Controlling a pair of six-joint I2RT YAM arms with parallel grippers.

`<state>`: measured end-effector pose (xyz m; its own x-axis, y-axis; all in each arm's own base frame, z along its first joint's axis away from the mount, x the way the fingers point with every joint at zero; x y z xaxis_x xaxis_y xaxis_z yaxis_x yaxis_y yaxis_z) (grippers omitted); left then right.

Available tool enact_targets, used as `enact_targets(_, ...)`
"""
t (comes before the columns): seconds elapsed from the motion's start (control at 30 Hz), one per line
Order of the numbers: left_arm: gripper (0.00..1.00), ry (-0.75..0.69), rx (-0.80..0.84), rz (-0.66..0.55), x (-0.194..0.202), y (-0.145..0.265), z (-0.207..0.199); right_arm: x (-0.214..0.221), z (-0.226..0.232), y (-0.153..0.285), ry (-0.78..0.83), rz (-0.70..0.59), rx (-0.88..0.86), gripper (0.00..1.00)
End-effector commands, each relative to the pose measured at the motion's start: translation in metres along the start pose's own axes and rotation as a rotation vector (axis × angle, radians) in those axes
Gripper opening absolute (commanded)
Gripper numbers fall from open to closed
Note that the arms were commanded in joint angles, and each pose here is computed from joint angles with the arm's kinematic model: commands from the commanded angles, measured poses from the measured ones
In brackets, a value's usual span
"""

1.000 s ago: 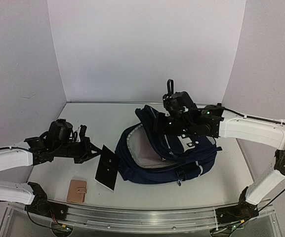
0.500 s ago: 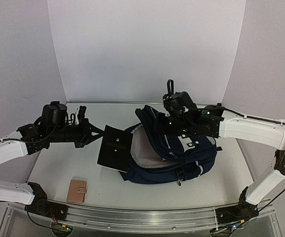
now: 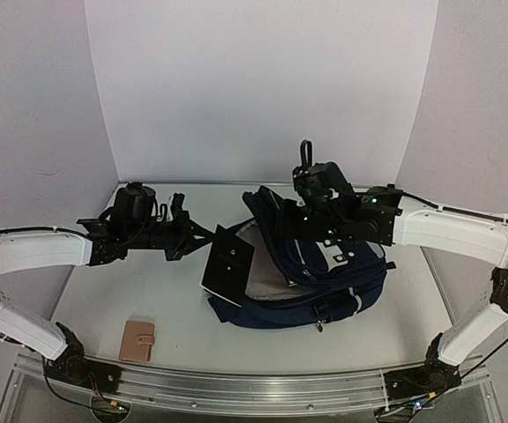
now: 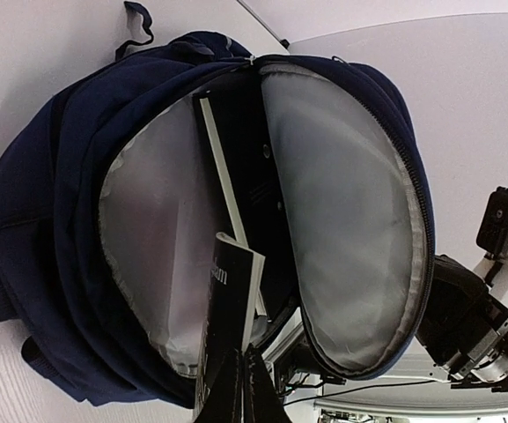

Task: Pack the student bag
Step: Pick up the book from the center of the board, then place the book in the student bag.

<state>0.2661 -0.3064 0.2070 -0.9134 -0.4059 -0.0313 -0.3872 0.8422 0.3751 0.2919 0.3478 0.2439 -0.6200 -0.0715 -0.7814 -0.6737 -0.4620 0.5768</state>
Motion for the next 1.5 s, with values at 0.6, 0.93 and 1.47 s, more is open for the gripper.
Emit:
enact_targets(0.6, 0.0, -0.022, 0.315, 0.097, -0.017, -0.087, -0.08, -0.024, -0.004, 0.018, -0.049, -0.078, 0.009, 0.0)
enact_targets(0.93, 0.0, -0.029, 0.258, 0.043, -0.028, -0.135, -0.049, -0.024, -0.006, 0.021, -0.05, -0.082, 0.013, 0.0)
enact_targets(1.47, 0.0, -0.13, 0.107, 0.124, 0.019, -0.181, -0.03, -0.015, -0.019, 0.019, -0.058, -0.081, 0.064, 0.0)
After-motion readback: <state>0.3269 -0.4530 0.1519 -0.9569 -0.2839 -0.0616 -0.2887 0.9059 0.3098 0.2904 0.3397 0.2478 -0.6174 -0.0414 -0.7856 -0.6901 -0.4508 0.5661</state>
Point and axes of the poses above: each gripper's point midway between its finger pads, its own y axis back along the fingers, its own z axis along the line the jaws close on, x = y × z, the point moved 1 cm from there along y, back along the fingers, and after that the axes turned 15 degrees about y, right-handed, at the moved point
